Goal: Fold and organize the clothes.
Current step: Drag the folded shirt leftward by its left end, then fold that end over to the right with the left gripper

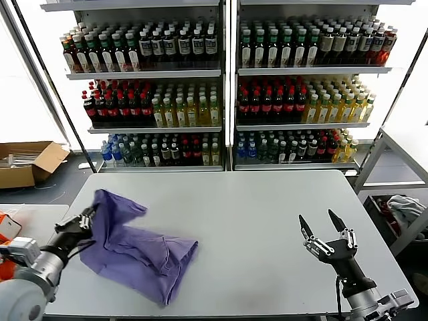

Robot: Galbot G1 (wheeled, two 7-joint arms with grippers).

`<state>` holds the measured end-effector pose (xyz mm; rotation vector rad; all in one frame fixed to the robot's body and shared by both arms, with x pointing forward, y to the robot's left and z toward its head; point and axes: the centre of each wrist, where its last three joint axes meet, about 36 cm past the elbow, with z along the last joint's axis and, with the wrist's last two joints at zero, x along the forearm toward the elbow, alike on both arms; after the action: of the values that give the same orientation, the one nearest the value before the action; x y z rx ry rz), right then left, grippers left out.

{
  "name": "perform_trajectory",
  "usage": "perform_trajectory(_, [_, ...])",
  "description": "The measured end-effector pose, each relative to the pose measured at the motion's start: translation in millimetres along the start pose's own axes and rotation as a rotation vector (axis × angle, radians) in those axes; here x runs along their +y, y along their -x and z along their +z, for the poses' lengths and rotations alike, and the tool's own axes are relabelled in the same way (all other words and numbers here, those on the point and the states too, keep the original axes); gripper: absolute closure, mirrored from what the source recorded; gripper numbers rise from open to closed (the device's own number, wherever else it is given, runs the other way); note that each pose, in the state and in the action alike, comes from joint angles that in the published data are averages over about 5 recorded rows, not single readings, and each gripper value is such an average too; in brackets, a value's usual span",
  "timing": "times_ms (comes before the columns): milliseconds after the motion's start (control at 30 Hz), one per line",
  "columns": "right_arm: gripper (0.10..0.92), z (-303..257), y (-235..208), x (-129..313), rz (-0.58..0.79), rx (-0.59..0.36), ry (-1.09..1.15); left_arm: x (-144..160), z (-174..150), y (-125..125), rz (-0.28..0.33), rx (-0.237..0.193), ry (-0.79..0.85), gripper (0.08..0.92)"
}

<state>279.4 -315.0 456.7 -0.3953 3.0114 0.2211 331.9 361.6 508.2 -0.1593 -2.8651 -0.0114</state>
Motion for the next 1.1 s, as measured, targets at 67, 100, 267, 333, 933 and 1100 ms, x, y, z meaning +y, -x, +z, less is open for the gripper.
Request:
perform_trajectory(67, [0.200,0,0,0,0.002,0.000,0.000,-11,10,1,0.028,0.013,-0.003,0.912])
perform_trajectory(100, [0.200,0,0,0,0.002,0.000,0.001,-17,15,1,0.041,0.021,-0.003,0.912])
perform_trajectory(267, [0.200,2,0,-1,0.007,0.003,0.004,-43,42,0,0.105,0.061,0.004,0.912])
perform_trajectory(333, [0.200,4,1,-1,0.008,0.005,0.006,-54,52,-1,0.129,0.078,0.008,0.912])
perform_trajectory(933, [0.200,10,5,5,-0.008,0.019,0.013,-136,97,-12,0.288,0.115,-0.032,0.809])
perform_trajectory(1100, [0.200,10,7,8,-0.013,0.017,0.015,-146,96,-10,0.313,0.084,-0.077,0.671])
